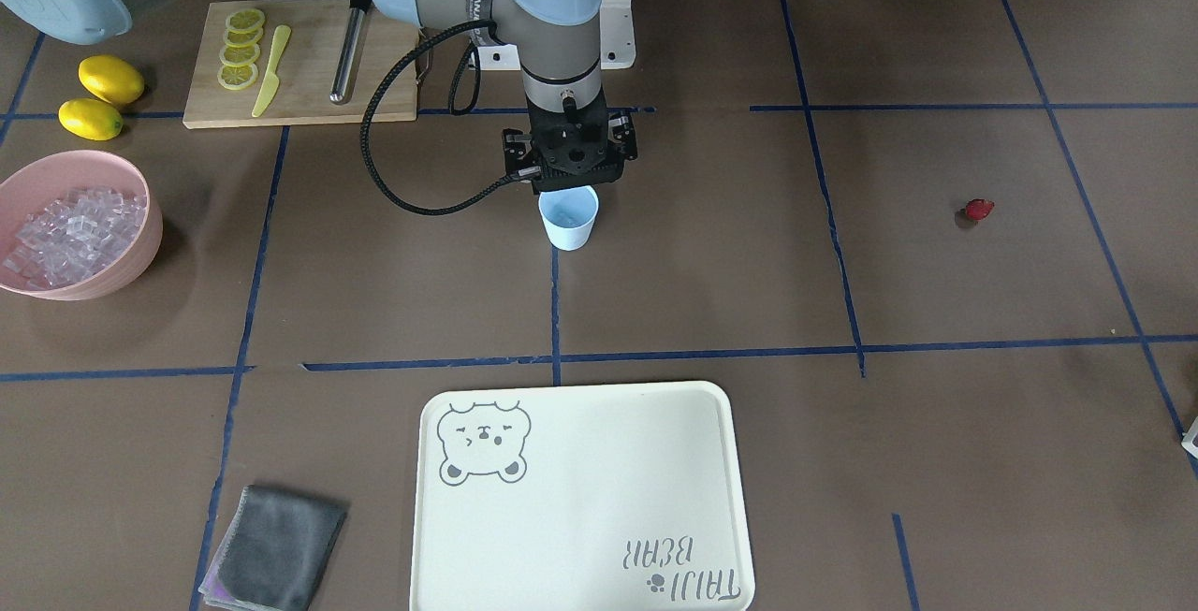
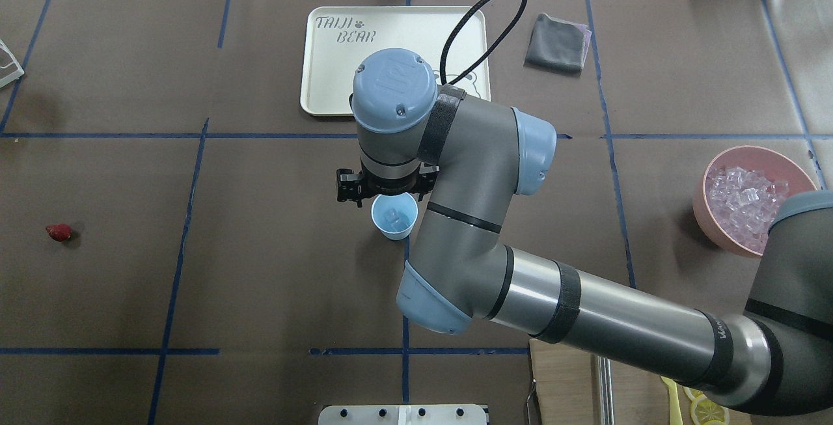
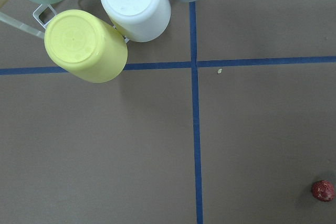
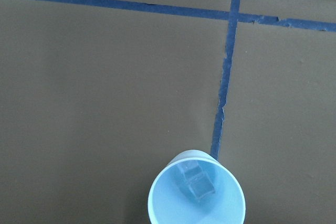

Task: Put ice and strawberries in cup
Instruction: 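Move the right gripper back over the pink bowl of ice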

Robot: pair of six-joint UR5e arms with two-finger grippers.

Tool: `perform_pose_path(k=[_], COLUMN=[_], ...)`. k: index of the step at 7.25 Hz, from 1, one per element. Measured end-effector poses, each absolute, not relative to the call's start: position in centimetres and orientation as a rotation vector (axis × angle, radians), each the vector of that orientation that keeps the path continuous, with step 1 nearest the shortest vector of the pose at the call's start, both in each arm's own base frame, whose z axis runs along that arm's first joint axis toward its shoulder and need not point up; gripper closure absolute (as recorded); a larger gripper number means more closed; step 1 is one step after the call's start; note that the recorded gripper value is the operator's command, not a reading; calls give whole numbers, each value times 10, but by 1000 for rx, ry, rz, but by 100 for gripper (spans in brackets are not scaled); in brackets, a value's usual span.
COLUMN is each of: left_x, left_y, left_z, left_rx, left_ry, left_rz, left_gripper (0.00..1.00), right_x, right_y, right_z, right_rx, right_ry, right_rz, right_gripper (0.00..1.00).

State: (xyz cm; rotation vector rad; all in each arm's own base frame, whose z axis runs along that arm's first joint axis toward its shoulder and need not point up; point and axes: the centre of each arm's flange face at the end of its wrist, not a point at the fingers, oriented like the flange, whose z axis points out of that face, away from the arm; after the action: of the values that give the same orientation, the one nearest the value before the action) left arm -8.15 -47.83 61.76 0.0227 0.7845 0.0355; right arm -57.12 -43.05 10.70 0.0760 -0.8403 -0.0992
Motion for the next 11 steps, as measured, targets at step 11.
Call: perform_pose_path(k=[11], left_x=[-82], left_y=[-479], left_z=[614], left_rx=[27], left_ry=[786], left_rz=[31], left_gripper=[0], right_x=[-194], right_y=[-493], right_z=[334], right_rx=[183], right_ry=[-747], right_rz=[-324], right_gripper=[0])
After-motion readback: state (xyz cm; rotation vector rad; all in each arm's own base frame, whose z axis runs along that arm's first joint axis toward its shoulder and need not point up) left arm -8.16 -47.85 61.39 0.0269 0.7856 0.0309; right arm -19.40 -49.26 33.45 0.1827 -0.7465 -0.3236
